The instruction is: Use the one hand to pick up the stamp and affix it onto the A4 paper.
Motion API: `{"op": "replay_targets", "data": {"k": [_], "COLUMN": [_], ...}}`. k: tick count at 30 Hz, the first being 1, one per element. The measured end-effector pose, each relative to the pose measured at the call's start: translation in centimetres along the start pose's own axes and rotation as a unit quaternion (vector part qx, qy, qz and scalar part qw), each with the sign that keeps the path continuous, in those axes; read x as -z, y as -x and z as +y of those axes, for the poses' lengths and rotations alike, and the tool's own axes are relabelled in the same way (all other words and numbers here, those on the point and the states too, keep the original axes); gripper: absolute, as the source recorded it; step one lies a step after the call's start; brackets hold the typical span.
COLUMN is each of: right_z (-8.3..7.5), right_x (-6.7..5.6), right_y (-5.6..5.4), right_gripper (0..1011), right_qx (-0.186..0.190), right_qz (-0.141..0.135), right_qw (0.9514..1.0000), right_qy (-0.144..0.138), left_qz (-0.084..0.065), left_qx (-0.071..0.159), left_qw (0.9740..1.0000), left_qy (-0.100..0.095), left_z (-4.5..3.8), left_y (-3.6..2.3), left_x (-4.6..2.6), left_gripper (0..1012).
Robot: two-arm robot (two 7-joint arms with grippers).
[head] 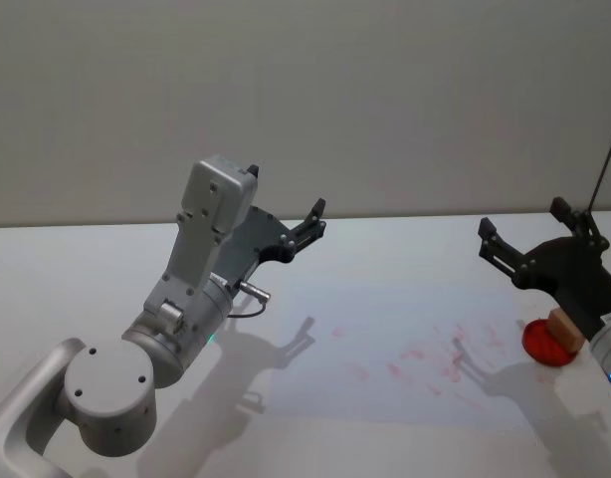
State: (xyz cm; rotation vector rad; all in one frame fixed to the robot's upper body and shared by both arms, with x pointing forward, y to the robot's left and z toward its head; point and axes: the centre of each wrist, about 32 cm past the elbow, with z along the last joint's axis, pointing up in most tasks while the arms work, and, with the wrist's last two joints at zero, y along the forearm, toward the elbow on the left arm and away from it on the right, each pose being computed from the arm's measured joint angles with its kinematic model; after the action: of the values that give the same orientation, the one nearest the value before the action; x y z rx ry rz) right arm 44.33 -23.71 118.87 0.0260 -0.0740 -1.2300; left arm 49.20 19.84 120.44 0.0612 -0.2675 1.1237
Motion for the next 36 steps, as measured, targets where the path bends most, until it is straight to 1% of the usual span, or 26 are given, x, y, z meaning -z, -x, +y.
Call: {"op": "replay_targets", "data": {"k": [20,25,33,36], "right_z": [0.0,0.1,0.2,0.2], "right_x": [0.0,0.0,-0.1,-0.1], "right_y": [0.0,-0.2,-1.3,-2.3], "right_gripper": [1001,1001,1001,1001], "right_qx": [0.0,-0.004,-0.015,-0.019], "right_qz": [0.0,0.0,-0.001,-0.005], "right_qw": [1.0,1.0,0.9999,0.9998], "right_qy": [0.0,-0.001,0.0,0.003], "left_qz": [0.0,0.0,0.0,0.0], "left_qx": [0.0,0.0,0.0,0.0], "left_qw": [1.0,1.0,1.0,1.0], "left_qy": [0.0,0.0,0.0,0.0], "left_z": [0.0,0.0,0.0,0.0], "left_y": [0.0,0.0,0.0,0.0], "left_x": [0.0,0.0,0.0,0.0], "left_gripper": [1001,1001,1001,1001]}}
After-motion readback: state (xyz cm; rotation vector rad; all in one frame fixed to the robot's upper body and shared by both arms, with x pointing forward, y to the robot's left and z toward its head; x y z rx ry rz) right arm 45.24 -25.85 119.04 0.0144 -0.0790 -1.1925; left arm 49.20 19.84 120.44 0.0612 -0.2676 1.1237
